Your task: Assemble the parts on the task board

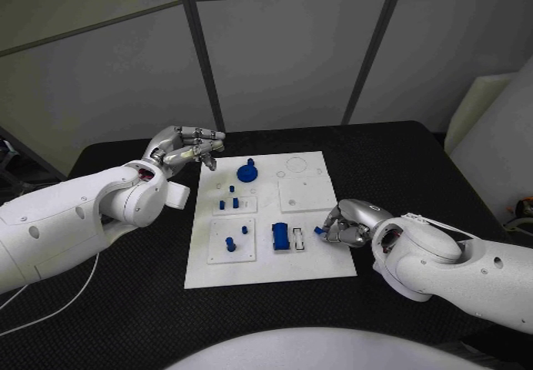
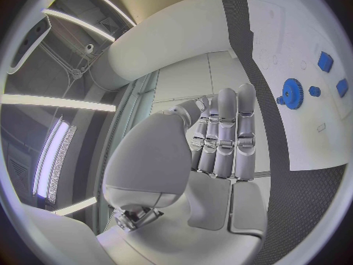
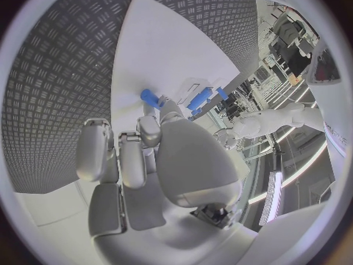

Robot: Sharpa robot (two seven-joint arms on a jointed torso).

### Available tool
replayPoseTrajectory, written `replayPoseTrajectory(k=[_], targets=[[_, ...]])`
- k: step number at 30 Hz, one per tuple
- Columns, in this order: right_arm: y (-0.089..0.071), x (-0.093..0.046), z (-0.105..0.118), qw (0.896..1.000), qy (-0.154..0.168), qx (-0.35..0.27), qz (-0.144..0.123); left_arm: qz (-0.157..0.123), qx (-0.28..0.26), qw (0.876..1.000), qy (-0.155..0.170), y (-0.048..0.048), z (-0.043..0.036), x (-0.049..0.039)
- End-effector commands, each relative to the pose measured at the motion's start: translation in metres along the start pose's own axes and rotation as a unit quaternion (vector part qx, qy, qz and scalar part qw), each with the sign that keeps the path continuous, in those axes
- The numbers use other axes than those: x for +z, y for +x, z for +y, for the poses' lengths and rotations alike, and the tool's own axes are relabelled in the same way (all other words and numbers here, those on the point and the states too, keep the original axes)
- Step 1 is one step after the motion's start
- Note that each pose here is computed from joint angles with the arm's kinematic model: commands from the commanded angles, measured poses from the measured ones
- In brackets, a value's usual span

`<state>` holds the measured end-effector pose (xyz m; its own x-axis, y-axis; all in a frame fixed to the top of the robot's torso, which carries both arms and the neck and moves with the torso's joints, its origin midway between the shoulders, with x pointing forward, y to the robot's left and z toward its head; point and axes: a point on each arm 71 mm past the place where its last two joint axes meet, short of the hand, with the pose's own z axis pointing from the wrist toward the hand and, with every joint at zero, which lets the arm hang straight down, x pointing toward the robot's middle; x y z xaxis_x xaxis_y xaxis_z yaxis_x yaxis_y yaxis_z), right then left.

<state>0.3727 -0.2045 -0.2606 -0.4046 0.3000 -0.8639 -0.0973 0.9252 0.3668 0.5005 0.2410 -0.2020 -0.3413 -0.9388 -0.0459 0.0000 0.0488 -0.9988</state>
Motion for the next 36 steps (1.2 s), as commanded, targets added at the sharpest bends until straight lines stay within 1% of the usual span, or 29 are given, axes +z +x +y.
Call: replayPoseTrajectory(k=[1, 11, 14, 19, 22, 30, 36], targets=[[0.002, -0.001, 0.002, 0.998, 0.012, 0.054, 0.000, 0.002, 0.000, 1.000, 0.008, 0.0002, -0.0021, 0.0002], [0.009, 0.002, 0.013, 0.996, 0.009, 0.083, 0.025, 0.003, 0.000, 1.000, 0.008, 0.0010, -0.0020, 0.0005], [0.010, 0.003, 0.016, 0.996, 0.010, 0.088, 0.025, 0.003, 0.000, 1.000, 0.008, 0.0012, -0.0020, 0.0005], [0.010, 0.004, 0.019, 0.995, 0.008, 0.099, 0.015, 0.003, 0.000, 1.000, 0.008, 0.0012, -0.0019, 0.0006], [0.011, 0.005, 0.021, 0.995, 0.006, 0.103, 0.014, 0.004, 0.000, 1.000, 0.008, 0.0013, -0.0018, 0.0006], [0.013, 0.008, 0.024, 0.994, 0.006, 0.110, 0.022, 0.004, -0.001, 1.000, 0.008, 0.0020, -0.0017, 0.0008], [0.016, 0.011, 0.027, 0.993, 0.007, 0.111, 0.033, 0.005, -0.001, 1.000, 0.007, 0.0022, -0.0016, 0.0008]])
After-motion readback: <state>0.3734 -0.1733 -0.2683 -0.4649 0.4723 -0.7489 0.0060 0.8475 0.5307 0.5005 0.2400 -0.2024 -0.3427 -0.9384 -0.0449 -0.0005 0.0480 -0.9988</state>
